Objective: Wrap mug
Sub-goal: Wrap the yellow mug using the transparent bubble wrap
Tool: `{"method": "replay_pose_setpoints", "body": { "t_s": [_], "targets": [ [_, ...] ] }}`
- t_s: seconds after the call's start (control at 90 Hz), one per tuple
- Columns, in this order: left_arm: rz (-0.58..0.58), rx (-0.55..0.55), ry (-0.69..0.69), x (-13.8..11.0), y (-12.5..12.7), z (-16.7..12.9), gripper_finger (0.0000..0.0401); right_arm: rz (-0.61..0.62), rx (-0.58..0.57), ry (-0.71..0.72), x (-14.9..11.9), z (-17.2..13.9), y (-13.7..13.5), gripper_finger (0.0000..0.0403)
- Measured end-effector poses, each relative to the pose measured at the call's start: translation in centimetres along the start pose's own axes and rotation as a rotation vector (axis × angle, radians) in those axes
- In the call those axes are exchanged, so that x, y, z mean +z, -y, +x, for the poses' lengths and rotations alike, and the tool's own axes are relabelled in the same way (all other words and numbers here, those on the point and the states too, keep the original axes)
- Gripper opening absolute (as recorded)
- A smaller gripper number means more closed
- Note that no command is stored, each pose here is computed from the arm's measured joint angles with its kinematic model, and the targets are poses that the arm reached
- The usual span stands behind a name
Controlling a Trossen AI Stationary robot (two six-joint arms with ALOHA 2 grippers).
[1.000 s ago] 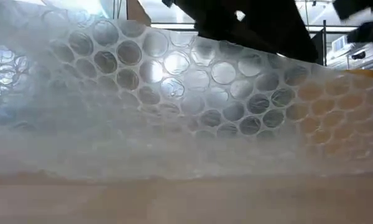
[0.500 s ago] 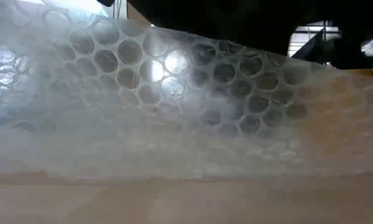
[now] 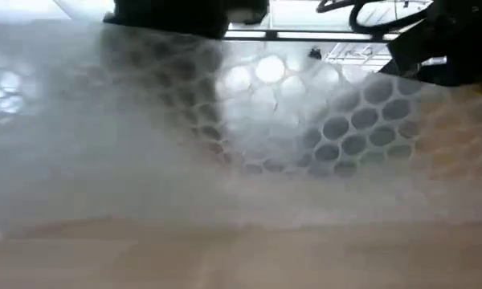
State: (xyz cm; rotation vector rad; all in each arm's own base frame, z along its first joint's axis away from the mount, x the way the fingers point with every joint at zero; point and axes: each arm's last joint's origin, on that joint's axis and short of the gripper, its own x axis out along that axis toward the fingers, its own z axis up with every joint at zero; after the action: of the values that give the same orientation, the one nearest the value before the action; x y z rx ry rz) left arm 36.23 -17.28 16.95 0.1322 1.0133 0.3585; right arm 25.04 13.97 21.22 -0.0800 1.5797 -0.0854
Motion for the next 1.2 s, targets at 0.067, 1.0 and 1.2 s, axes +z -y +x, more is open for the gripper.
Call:
{"method": "replay_pose_setpoints", "body": {
  "t_s": [0.067, 1.0, 1.2],
  "targets": [
    [-0.047, -0.014, 0.032, -0.3, -0.4, 1.5, 0.0229, -0.011, 0.026, 0.077, 0.6, -0.5, -0.2, 0.0001],
    [0.024, -0.028, 0.019, 1.9, -1.4, 1.0, 0.0229, -0.088, 0.209, 0.284, 6.4, -0.7, -0.7, 0.0148],
    [0.036, -0.012, -0.004, 1.1, -0.9, 0.5, 0.0229, -0.038, 0.105, 0.168, 5.0, -3.4, 0.2, 0.0181]
  ]
}}
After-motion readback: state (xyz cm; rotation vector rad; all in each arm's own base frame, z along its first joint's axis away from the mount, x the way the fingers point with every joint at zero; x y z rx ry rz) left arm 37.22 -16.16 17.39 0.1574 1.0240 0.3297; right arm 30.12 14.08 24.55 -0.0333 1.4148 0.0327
